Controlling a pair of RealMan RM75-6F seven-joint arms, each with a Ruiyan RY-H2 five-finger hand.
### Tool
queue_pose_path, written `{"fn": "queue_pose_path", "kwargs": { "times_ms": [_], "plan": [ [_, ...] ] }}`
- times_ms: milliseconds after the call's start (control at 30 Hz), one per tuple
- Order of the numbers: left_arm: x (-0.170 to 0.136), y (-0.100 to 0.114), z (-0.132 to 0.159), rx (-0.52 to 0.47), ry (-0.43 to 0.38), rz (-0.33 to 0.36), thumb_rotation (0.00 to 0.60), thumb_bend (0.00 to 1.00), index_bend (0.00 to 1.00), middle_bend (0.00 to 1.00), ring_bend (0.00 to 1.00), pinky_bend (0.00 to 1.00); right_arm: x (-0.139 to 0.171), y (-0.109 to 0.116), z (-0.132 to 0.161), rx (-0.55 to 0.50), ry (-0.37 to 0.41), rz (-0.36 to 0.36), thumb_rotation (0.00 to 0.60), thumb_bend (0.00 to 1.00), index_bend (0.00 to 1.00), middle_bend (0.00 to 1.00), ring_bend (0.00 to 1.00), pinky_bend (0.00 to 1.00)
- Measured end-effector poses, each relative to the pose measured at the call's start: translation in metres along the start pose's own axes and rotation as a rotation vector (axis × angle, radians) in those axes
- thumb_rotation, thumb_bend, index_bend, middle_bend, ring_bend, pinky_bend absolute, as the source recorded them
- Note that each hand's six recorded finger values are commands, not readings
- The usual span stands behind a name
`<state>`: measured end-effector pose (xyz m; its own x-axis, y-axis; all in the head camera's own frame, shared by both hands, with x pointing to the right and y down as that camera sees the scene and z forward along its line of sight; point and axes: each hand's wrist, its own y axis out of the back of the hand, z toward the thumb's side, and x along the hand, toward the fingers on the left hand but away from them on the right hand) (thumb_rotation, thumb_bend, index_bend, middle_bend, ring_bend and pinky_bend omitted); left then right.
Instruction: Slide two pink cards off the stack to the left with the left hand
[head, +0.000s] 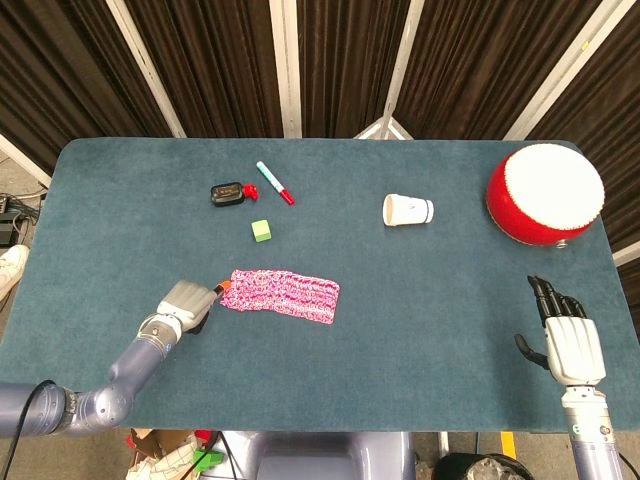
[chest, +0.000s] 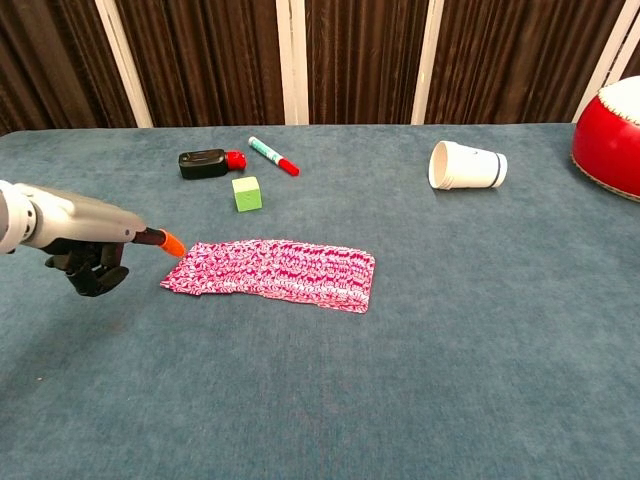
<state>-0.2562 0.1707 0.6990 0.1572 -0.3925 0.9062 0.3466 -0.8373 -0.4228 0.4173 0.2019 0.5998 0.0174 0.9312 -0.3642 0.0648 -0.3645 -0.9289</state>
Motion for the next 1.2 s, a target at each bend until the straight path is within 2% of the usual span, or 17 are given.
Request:
{"fn": "queue_pose_path", "kwargs": {
  "times_ms": [367,633,833,1200],
  "plan": [
    [0.007,-0.008,0.012,0.027,-0.01,-0.02,0.6,0.92,0.09,0.86,0.82,0.75,-0.001,0.001,-0.001,-0.001,-0.002,-0.001,0.6,0.28,0.01,0.15,0.23,0.24],
    [0.008,-0.017,0.005,0.062,0.022,-0.045,0.6,0.93,0.09,0.86,0.82,0.75,-0.001,0.003,-0.003,-0.011,-0.006,-0.009,0.6,0.28,0.01,0.15,0.23,0.24],
    [0.003,-0.026,-0.012,0.075,0.084,-0.076,0.6,0.93,0.08,0.86,0.82,0.75,0.0,0.004,-0.003,-0.012,-0.007,-0.01,0.6,0.28,0.01,0.15,0.23,0.24],
    [-0.012,-0.049,-0.066,0.11,0.221,-0.118,0.6,0.93,0.08,0.86,0.82,0.75,0.001,0.004,0.001,-0.024,0.003,-0.009,0.6,0.28,0.01,0.15,0.23,0.24]
  ]
}}
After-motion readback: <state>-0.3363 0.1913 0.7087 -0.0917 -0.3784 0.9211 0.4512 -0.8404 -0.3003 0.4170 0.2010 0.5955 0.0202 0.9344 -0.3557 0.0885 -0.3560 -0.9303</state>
